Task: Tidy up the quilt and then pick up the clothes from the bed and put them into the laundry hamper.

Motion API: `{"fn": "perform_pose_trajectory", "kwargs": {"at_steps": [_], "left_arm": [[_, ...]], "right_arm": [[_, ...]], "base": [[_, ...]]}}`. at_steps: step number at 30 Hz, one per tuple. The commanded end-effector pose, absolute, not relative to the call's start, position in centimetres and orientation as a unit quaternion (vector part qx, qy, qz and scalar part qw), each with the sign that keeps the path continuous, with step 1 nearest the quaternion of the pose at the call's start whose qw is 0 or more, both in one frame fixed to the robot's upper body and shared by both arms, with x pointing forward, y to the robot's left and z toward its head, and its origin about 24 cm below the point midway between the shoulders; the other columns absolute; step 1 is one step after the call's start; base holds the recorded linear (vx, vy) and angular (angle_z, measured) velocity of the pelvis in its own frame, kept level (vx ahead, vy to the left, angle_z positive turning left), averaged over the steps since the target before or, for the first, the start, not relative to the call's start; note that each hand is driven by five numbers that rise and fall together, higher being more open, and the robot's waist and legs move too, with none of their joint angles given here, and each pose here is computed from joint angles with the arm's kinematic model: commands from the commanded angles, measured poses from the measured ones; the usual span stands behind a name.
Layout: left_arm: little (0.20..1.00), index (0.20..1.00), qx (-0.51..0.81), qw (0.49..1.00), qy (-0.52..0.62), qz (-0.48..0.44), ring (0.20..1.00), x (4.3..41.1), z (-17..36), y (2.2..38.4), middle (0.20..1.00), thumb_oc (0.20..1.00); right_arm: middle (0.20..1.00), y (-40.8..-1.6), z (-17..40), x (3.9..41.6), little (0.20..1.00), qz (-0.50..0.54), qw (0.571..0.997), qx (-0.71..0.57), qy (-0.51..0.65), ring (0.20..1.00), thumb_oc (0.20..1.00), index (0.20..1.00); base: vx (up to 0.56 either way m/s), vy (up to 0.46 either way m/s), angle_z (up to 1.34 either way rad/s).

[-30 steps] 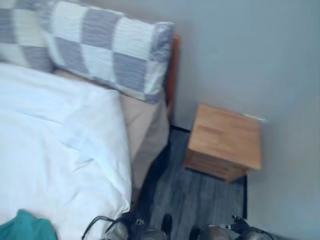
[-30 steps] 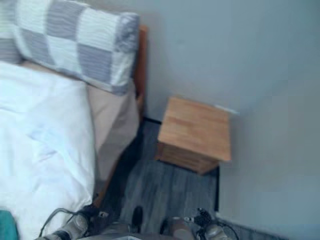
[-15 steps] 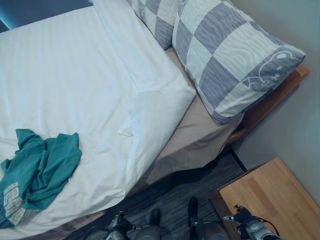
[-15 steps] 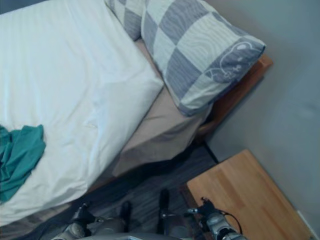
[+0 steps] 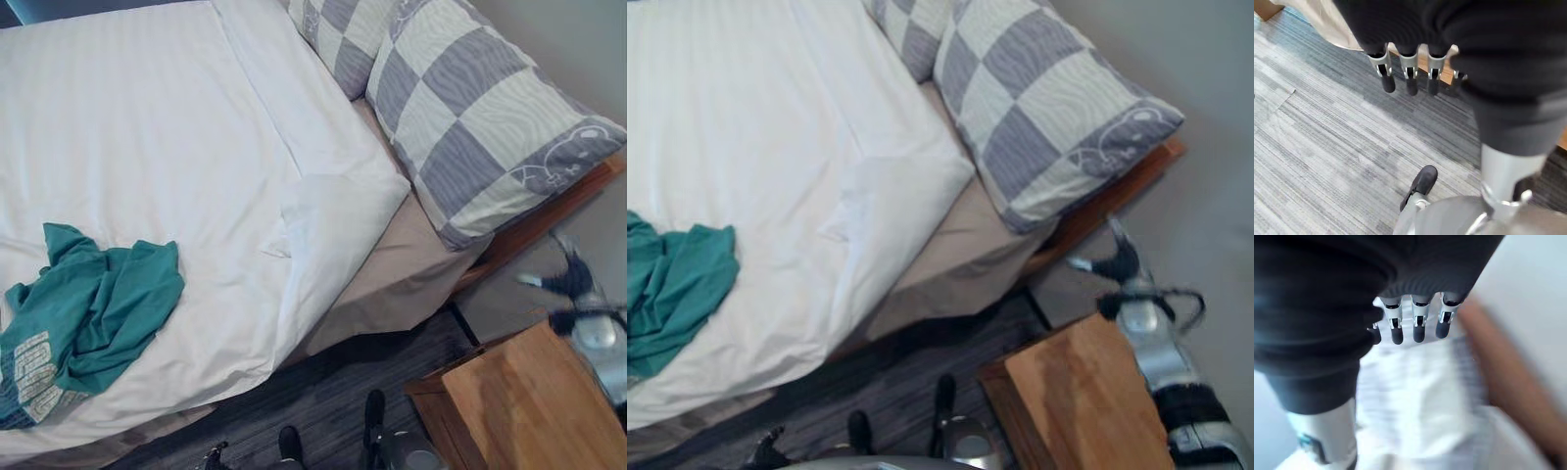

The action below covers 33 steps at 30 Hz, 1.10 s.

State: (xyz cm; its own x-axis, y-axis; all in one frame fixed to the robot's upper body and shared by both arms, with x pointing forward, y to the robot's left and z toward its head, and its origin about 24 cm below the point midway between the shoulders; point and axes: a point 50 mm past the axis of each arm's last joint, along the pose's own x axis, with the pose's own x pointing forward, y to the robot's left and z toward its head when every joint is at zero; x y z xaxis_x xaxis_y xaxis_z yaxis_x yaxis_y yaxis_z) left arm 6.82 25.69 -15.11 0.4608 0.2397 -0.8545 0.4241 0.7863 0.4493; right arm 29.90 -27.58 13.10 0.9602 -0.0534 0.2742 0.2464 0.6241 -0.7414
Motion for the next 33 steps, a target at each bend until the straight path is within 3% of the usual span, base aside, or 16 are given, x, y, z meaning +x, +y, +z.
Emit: {"fn": "perform_pose_trajectory", "kwargs": {"at_steps": [1, 3, 4, 5, 9, 10, 17, 18, 25, 31, 32, 33], "left_arm": [[1.0, 1.0, 0.342, 0.81, 0.473, -0.059, 1.0, 10.0, -14.1, 26.4, 1.0, 1.0], [1.0, 1.0, 0.355, 0.82, 0.445, -0.063, 1.0, 11.6, -13.4, 26.6, 1.0, 1.0], [1.0, 1.0, 0.354, 0.82, 0.445, -0.062, 1.0, 11.6, -13.4, 26.6, 1.0, 1.0], [1.0, 1.0, 0.365, 0.839, 0.402, -0.041, 1.0, 14.5, -11.9, 27.4, 1.0, 1.0], [1.0, 1.0, 0.368, 0.859, 0.355, -0.027, 1.0, 16.9, -10.4, 27.5, 1.0, 1.0], [1.0, 1.0, 0.367, 0.872, 0.323, -0.02, 1.0, 18.4, -9.3, 27.6, 1.0, 1.0], [1.0, 1.0, 0.358, 0.877, 0.321, -0.015, 1.0, 18.4, -9.2, 27.7, 1.0, 1.0], [1.0, 1.0, 0.356, 0.876, 0.325, -0.016, 1.0, 18.3, -9.3, 27.7, 1.0, 1.0], [1.0, 1.0, 0.354, 0.873, 0.335, -0.019, 1.0, 18.2, -9.6, 27.7, 1.0, 1.0], [1.0, 1.0, 0.348, 0.862, 0.369, -0.013, 1.0, 17.5, -10.4, 27.8, 1.0, 1.0], [1.0, 1.0, 0.343, 0.855, 0.389, -0.011, 1.0, 16.9, -11.0, 27.7, 1.0, 1.0], [1.0, 1.0, 0.34, 0.85, 0.402, -0.008, 1.0, 16.4, -11.3, 27.9, 1.0, 1.0]], "right_arm": [[1.0, -24.4, 18.0, 32.0, 1.0, -0.064, 0.869, -0.432, -0.231, 1.0, 1.0, 1.0], [1.0, -20.0, 22.6, 33.3, 1.0, -0.019, 0.842, -0.43, -0.325, 1.0, 1.0, 1.0], [1.0, -19.9, 22.7, 33.3, 1.0, -0.019, 0.842, -0.43, -0.326, 1.0, 1.0, 1.0], [1.0, -15.9, 28.0, 34.6, 1.0, 0.004, 0.794, -0.458, -0.399, 1.0, 1.0, 1.0], [1.0, -12.6, 31.5, 35.4, 1.0, 0.01, 0.77, -0.465, -0.437, 1.0, 1.0, 1.0], [1.0, -11.4, 31.4, 37.0, 1.0, 0.013, 0.778, -0.477, -0.408, 1.0, 1.0, 1.0], [1.0, -14.0, 27.1, 39.9, 1.0, 0.001, 0.811, -0.511, -0.285, 1.0, 1.0, 1.0], [0.2, -14.8, 26.3, 40.2, 0.2, -0.003, 0.816, -0.513, -0.265, 0.2, 0.2, 0.2], [0.2, -17.7, 24.2, 39.6, 0.2, -0.014, 0.826, -0.512, -0.234, 0.2, 0.2, 0.2], [0.2, -19.8, 18.8, 36.3, 0.2, 0.017, 0.864, -0.455, -0.213, 0.2, 0.2, 0.2], [1.0, -21.2, 15.3, 35.1, 1.0, 0.009, 0.898, -0.409, -0.164, 1.0, 1.0, 1.0], [1.0, -22.0, 13.8, 34.4, 1.0, -0.001, 0.91, -0.39, -0.138, 1.0, 1.0, 1.0]], "base": [[-0.08, -0.015, -0.03], [-0.14, -0.024, 0.08], [-0.28, -0.048, 0.06], [-0.23, -0.032, 0.09], [-0.14, -0.019, 0.28], [-0.12, -0.045, 0.33], [-0.04, -0.002, 0.42], [-0.03, 0.033, 0.06], [0.0, 0.048, -0.03], [0.12, 0.024, -0.12], [0.15, 0.064, -0.13], [0.18, 0.094, -0.17]]}}
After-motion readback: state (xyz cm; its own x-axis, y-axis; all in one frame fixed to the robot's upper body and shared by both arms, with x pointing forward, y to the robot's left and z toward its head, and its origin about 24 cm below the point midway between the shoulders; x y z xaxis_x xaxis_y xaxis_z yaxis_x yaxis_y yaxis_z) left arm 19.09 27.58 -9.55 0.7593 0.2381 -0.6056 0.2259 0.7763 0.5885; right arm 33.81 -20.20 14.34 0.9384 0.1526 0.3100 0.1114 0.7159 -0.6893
